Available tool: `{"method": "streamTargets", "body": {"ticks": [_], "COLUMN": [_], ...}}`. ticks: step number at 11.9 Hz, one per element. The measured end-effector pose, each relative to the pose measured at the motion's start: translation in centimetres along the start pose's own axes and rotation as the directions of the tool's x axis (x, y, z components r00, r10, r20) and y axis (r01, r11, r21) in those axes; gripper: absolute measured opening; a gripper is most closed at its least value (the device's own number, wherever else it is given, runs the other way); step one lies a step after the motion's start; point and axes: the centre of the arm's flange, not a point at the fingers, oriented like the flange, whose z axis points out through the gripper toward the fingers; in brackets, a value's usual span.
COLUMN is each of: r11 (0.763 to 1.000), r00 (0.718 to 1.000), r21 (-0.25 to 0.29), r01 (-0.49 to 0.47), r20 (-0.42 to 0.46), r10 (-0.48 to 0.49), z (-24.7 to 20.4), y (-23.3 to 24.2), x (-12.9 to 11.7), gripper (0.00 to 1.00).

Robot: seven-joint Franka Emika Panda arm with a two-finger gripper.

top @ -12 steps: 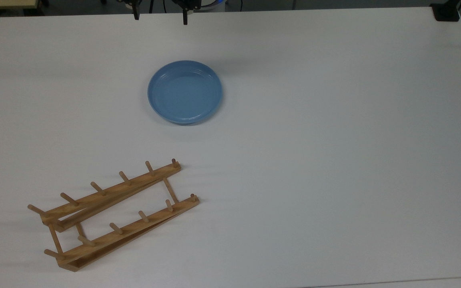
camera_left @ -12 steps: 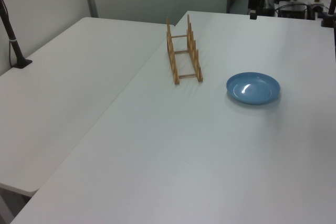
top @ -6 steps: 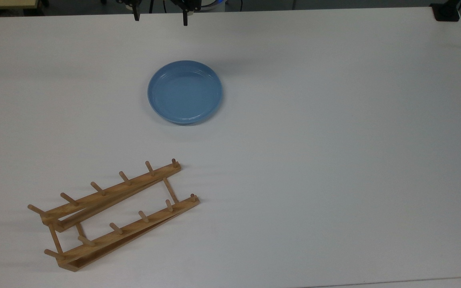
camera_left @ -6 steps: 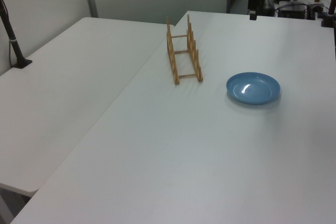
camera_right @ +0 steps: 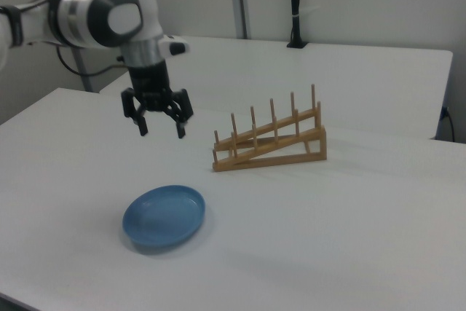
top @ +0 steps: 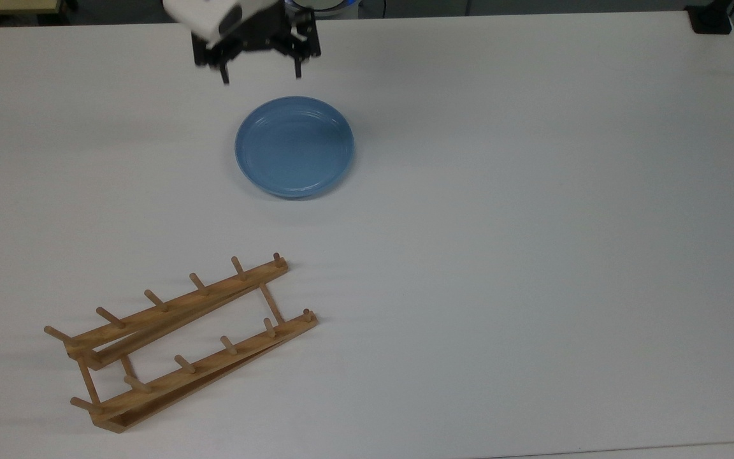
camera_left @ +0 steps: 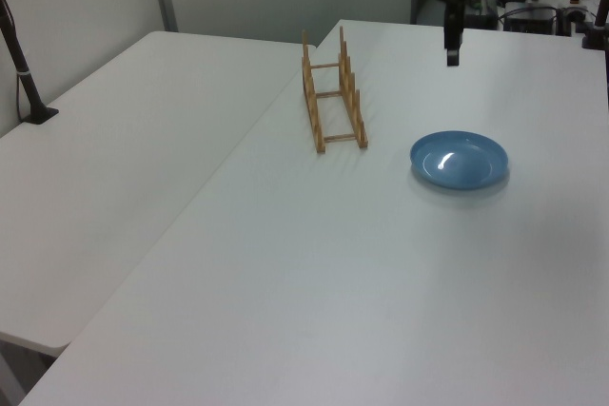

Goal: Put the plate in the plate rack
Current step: 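Lower the gripper to the blue plate's rim and close on it, then lift the blue plate by its rim and carry it over the wooden rack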

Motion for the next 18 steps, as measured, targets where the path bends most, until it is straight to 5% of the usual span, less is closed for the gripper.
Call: {"method": "streamTargets", "body": {"ticks": [5,8,13,15,18], "r11": [0.965,0.951,0.947,0.954,0.968], "r00": [0.964,0.944,0.938,0.945,0.960], "r21": [0.040,0.041,0.058,0.054,0.033], "r01": [0.258,0.307,0.316,0.294,0.248], "r20": [0.057,0.113,0.134,0.137,0.126], "r10": [-0.260,-0.309,-0.321,-0.298,-0.251], "z": [13.1,18.9,20.5,20.6,19.4], "y": [7.5,7.4,6.5,5.7,4.4], "x": [2.7,2.9,3.1,3.4,3.9], "gripper": [0.92,0.49,0.39,0.11,0.06]}}
